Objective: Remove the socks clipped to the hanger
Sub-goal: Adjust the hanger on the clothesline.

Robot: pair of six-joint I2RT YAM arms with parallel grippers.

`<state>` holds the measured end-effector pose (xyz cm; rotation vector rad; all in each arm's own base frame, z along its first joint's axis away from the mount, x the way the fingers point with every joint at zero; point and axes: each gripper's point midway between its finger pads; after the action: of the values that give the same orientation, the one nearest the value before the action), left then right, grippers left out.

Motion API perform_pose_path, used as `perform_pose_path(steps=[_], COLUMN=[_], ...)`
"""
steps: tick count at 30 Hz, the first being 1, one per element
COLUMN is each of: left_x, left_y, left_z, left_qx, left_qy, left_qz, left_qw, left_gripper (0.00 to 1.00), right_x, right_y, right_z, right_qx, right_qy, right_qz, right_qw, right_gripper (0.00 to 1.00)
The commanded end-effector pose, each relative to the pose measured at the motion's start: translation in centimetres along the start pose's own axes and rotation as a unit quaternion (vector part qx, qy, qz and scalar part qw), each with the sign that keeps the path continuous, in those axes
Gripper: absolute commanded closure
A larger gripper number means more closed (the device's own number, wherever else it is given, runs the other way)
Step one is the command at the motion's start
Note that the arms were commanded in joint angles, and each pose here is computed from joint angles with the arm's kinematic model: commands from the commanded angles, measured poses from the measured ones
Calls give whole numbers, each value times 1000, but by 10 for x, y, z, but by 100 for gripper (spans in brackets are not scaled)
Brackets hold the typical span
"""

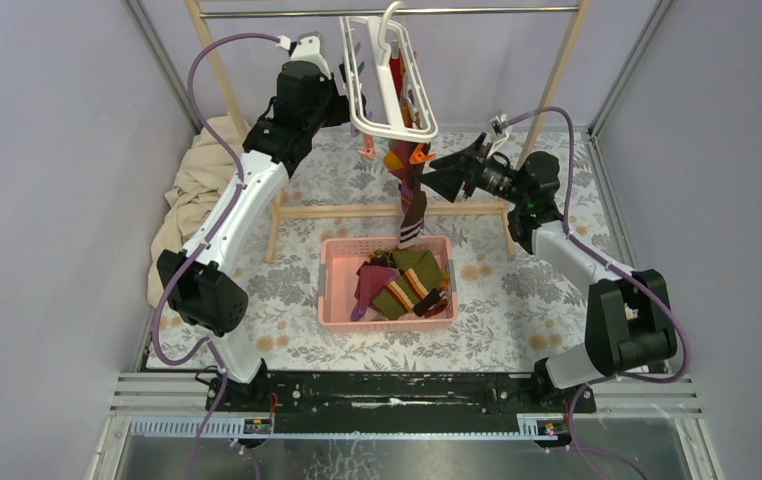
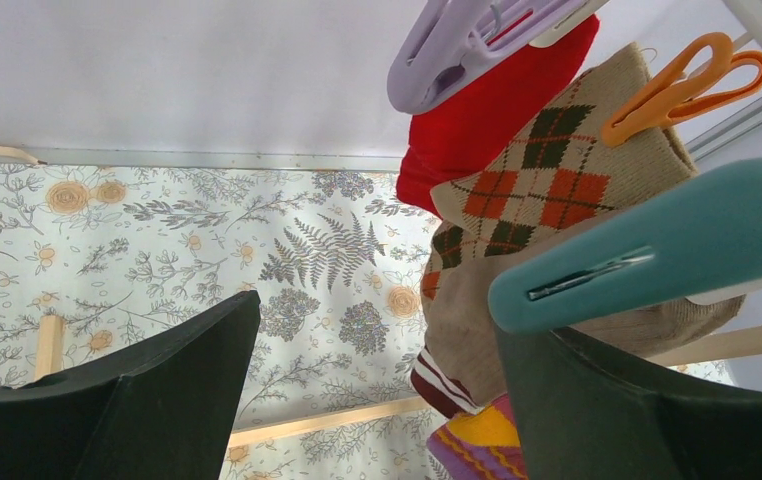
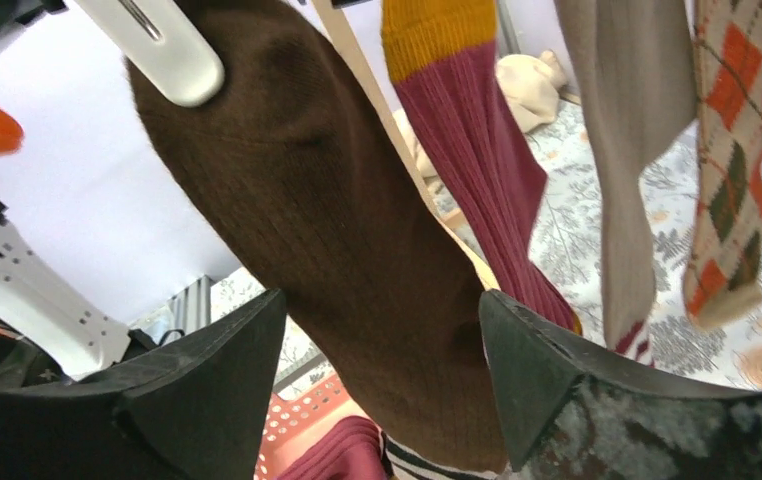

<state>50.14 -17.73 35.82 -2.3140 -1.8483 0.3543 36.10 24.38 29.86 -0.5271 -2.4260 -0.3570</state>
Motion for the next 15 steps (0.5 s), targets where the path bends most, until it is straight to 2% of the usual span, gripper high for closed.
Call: perform_pose_path(steps=[1, 5, 9, 10, 15], left_x=[-6, -7, -7, -7, -3], left_y=[1, 1, 2, 2, 4], left_z=[-16, -15, -14, -15, -12], left_qx=[-21, -19, -19, -19, -15], left_qy=[8, 8, 9, 9, 12], left_qz=[12, 13, 14, 14, 10], left_qw=[1000, 1000, 1000, 1000, 1000], left_gripper=[6, 6, 6, 6, 6], right_x=[45, 43, 41, 39, 30], right_y=[10, 24, 42, 45, 38], right_z=[-25, -16, 0, 2, -1], right_qx=[-1, 16, 34, 33, -4], right_qy=[-52, -68, -82, -82, -79], right_qz=[-94, -81, -53, -45, 3], right_qw=[994, 994, 995, 995, 997], right_gripper=[20, 19, 30, 35, 78])
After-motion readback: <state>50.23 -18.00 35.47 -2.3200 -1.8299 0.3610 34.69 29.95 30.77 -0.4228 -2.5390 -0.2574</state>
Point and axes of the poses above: each gripper's point midway between its finger pads, its own y axis out along the fingers, its own x axis along the line the jaws close on, z = x × y, and after that the axes turned 14 degrees about y, right-handed
